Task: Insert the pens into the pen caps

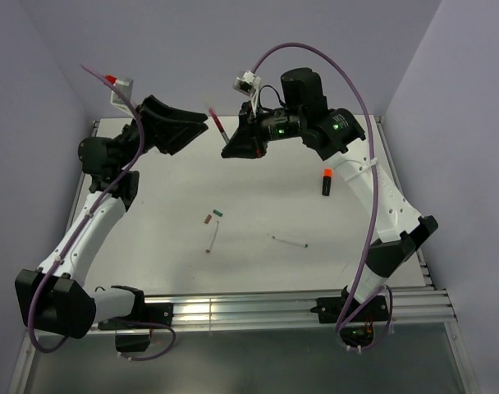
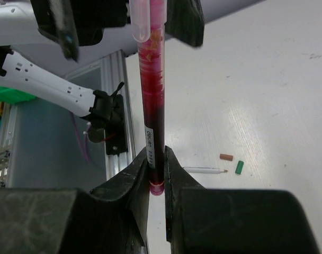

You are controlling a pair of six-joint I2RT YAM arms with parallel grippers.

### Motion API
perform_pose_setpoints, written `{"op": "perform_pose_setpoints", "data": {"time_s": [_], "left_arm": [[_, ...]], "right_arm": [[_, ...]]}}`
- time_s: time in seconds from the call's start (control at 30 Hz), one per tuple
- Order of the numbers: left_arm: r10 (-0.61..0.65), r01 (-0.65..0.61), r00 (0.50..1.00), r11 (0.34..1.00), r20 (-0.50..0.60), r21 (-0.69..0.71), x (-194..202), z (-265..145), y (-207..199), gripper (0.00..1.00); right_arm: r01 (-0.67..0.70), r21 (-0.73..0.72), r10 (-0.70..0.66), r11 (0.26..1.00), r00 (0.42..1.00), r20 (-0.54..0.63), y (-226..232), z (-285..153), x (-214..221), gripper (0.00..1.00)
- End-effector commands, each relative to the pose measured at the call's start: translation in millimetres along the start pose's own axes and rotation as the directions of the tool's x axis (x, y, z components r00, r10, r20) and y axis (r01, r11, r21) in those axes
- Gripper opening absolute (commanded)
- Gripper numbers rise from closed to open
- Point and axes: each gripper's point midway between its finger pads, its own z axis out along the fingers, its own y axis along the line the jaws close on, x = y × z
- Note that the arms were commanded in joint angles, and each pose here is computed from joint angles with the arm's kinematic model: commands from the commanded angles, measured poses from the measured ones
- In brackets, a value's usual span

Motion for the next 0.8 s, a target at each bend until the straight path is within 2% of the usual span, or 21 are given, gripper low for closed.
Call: {"op": "perform_pose_setpoints", "data": {"time_s": [0.0, 0.27, 0.57, 0.77], "left_arm": [[0.169, -0.172, 0.985, 0.98, 0.045, 0.098, -32, 1, -49, 0.62], [0.206, -0.216, 0.974, 0.969, 0.091, 0.117, -53, 8, -57, 0.66], [0.201, -0.211, 0.975, 0.971, 0.092, 0.11, -55, 11, -55, 0.66], [0.197, -0.204, 0.978, 0.973, 0.071, 0.111, -48, 11, -53, 0.61]], "right_arm": [[0.082, -0.082, -0.078, 0.993, 0.995, 0.056, 24, -8, -16, 0.0], [0.093, -0.127, -0.088, 0.988, 0.995, 0.042, 36, -8, -7, 0.0], [0.11, -0.143, -0.107, 0.984, 0.994, 0.028, 45, -4, 1, 0.0], [0.107, -0.139, -0.106, 0.985, 0.994, 0.017, 44, 0, 3, 0.0]]}}
